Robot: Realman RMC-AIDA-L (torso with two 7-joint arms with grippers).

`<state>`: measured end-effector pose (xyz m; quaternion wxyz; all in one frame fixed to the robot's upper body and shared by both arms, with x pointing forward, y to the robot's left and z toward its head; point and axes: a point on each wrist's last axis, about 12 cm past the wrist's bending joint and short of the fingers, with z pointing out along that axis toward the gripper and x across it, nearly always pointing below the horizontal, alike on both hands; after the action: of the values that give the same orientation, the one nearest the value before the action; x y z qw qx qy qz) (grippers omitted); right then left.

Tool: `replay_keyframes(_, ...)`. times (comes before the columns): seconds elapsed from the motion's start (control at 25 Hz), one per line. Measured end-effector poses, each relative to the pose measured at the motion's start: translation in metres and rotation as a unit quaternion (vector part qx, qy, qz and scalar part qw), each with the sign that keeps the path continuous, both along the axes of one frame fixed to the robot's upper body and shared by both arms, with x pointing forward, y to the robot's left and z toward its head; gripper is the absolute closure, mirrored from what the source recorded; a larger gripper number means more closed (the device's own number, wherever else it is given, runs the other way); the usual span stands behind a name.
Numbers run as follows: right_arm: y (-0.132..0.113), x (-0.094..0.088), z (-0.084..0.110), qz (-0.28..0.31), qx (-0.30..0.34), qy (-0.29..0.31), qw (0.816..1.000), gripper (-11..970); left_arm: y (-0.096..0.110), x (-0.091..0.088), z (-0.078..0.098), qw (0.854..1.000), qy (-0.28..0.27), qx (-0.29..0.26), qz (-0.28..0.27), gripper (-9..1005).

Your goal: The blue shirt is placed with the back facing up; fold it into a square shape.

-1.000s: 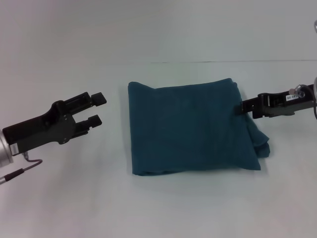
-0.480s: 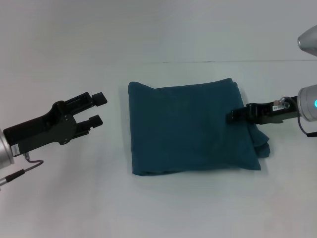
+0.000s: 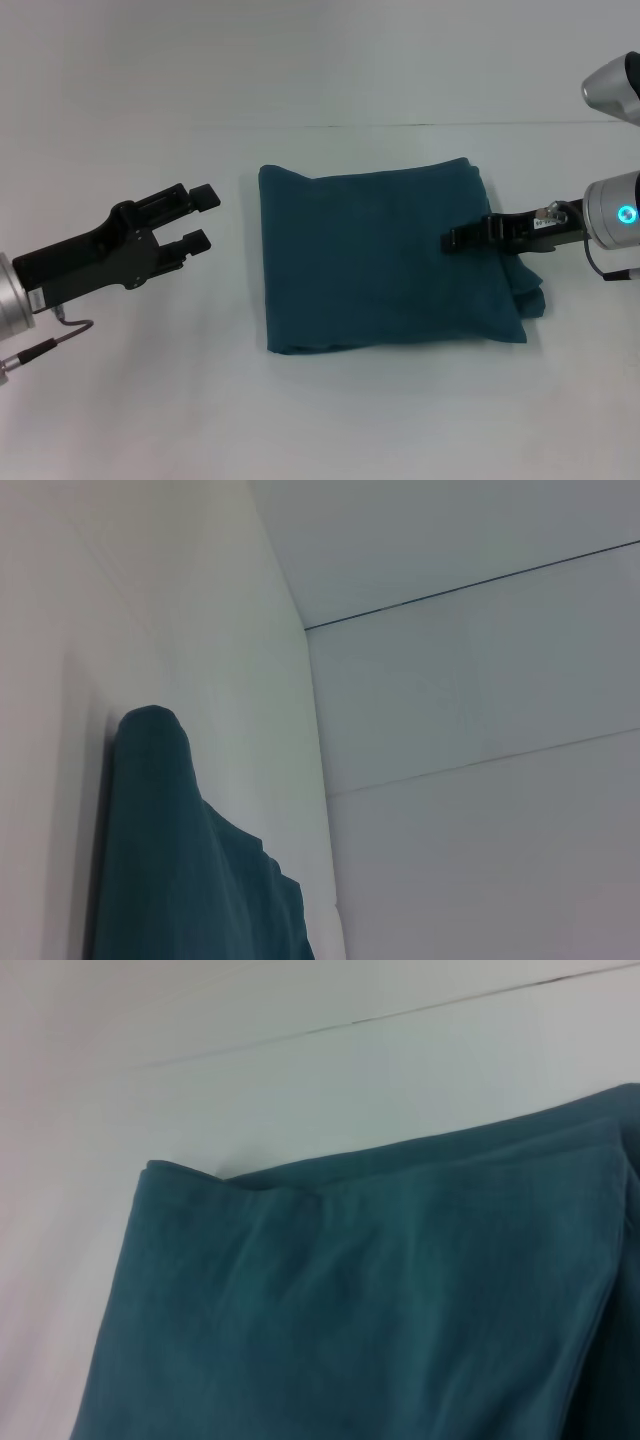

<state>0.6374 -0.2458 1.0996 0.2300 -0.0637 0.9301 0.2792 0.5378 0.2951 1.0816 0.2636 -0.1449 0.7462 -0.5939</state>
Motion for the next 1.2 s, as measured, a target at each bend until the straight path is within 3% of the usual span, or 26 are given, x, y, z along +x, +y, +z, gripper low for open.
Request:
replay_keyframes(0.84,0.013,0.004,-0.003,0.006,-0.004,0.005,1.000,319,-0.002,-0.001,-0.003,1.000,0.002,-0.007,0.005,183)
replay_keyframes(1.2,0.013,0.005,-0.002,0.009,-0.005,0.006,1.000,443,-0.002,-0.001,-0.004,1.000,0.003,-0.006,0.006,183)
